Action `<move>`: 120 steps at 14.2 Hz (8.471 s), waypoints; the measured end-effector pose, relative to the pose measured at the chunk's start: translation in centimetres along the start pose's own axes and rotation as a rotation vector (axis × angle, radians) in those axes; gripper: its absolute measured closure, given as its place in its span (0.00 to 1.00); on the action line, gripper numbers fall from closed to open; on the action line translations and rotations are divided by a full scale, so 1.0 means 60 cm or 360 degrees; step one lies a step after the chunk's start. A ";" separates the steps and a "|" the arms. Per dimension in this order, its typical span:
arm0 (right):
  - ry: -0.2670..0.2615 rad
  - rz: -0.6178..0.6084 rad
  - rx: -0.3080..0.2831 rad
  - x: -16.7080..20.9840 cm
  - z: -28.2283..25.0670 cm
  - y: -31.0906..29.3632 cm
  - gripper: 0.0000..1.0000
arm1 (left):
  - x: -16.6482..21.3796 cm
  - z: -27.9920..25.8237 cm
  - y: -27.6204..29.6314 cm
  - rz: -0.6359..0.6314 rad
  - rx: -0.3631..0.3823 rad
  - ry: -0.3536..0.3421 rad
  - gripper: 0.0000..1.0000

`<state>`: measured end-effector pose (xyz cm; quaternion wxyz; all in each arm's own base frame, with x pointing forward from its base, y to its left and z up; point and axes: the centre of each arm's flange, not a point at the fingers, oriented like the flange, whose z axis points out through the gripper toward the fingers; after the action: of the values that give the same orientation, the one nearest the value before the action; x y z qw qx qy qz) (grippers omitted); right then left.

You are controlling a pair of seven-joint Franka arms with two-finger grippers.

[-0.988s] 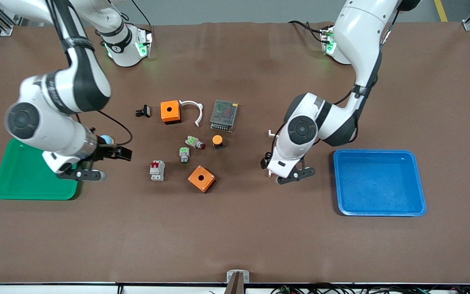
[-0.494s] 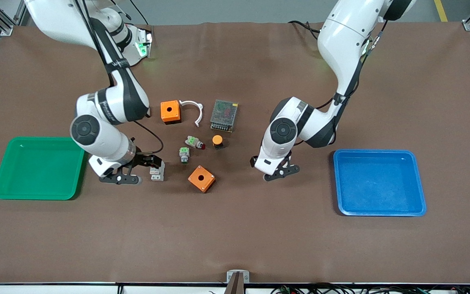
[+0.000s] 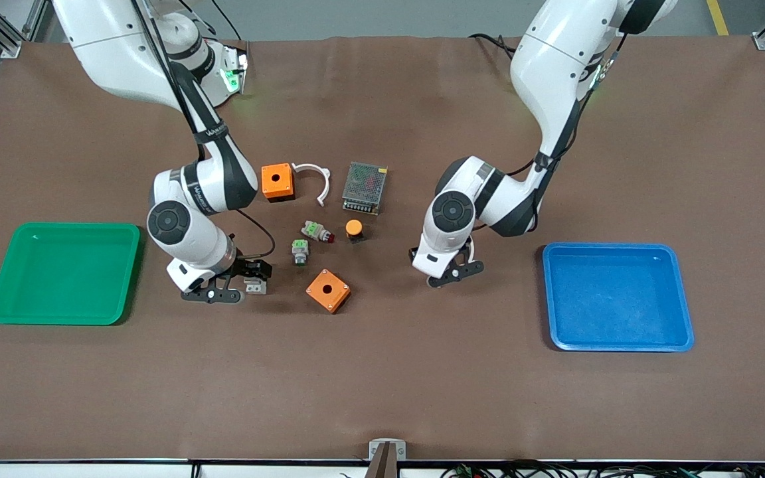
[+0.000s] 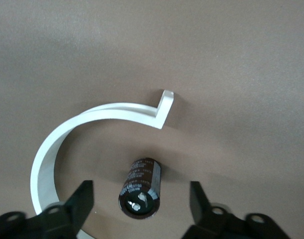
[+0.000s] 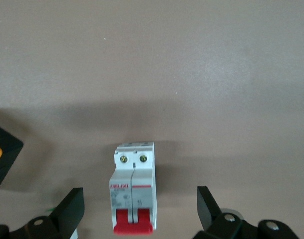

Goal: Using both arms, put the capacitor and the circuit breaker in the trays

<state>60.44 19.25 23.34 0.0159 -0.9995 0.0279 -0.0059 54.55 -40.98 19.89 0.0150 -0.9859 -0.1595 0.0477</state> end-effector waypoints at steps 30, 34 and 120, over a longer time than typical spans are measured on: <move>-0.0118 0.0080 -0.0108 0.044 -0.132 0.625 0.60 | 0.361 -0.159 -0.563 0.0173 -0.0055 -0.0104 0.66; -0.0031 0.0059 -0.0130 0.013 -0.092 0.724 0.60 | 0.371 -0.074 -0.578 0.0194 -0.0065 -0.0006 0.66; -0.0027 -0.0068 -0.0068 -0.096 -0.687 0.384 0.00 | 0.161 -0.731 -0.661 0.0412 -0.0110 0.0210 0.00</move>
<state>52.91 -4.69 63.74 -0.0053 -1.0000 0.0066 0.0028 55.60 -0.95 64.46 -0.0149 -0.9992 -0.0313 -0.0212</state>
